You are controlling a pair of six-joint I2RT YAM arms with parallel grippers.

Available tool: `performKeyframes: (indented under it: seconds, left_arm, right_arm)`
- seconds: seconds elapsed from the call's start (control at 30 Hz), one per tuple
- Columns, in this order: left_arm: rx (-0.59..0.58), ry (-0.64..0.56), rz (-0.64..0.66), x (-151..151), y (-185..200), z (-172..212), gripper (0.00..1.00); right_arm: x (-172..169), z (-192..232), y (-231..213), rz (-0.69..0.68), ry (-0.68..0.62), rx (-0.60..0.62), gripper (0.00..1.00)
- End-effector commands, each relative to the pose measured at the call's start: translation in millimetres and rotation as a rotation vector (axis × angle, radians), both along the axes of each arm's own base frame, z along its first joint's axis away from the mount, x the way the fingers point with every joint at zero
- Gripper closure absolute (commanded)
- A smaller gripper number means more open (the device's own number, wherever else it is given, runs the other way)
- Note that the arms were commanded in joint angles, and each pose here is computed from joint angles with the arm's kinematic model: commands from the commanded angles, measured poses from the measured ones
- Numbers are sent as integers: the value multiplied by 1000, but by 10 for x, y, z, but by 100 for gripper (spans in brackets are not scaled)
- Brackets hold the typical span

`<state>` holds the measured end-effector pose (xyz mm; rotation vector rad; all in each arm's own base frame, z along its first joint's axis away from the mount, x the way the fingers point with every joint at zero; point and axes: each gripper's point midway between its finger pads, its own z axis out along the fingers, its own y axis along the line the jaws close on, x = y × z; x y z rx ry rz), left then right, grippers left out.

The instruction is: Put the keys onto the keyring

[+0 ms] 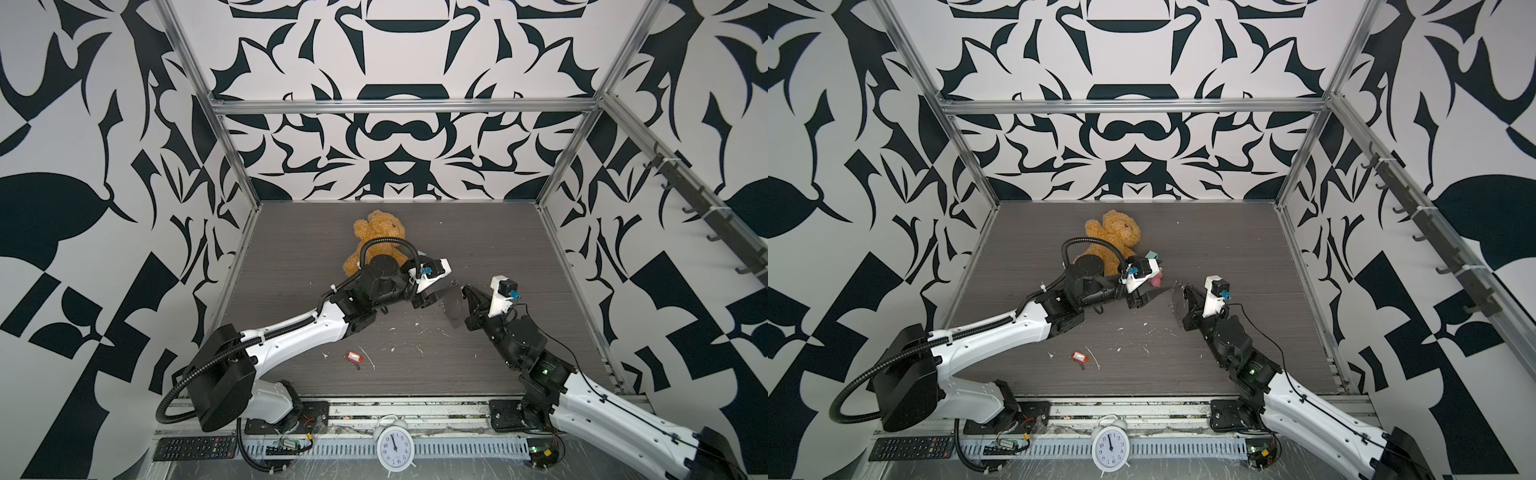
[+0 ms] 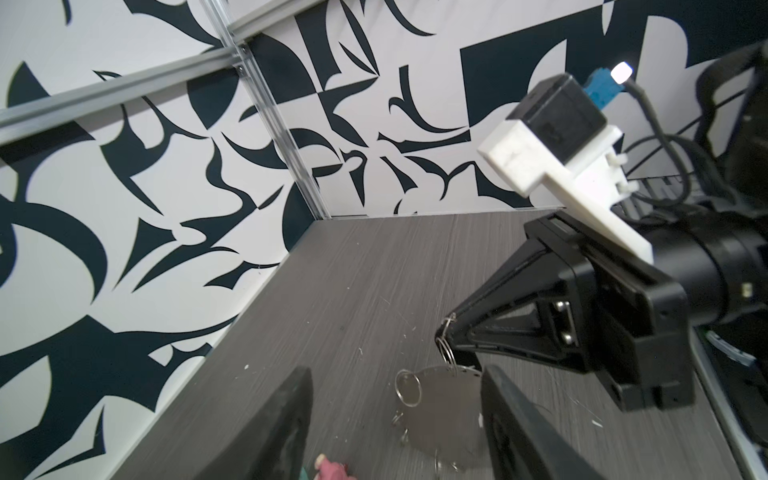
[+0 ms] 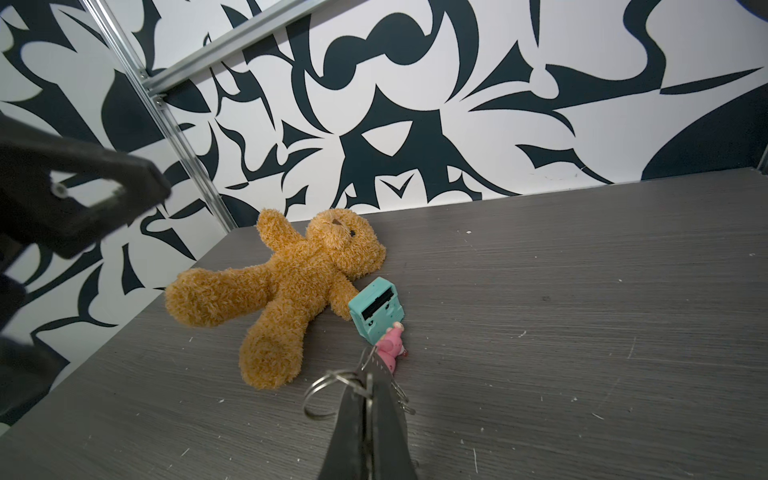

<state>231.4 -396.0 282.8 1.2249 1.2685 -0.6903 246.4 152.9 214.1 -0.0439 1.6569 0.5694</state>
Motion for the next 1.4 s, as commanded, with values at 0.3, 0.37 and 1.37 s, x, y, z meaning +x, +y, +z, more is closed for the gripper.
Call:
performKeyframes:
  seconds: [0.3,0.37,1.37]
  left_arm:
    - [131,87,-78,-47,-195,-157,41]
    - [134,94,-96,-74,-223,-179,41]
    - [180,111,-116,-70,-543,-348,54]
  right_arm:
    - [-139,321,-119,5,-86,133,100]
    - [-137,322,-104,10,-86,133,100]
    - [-128,347,-25,42,-90,135,100]
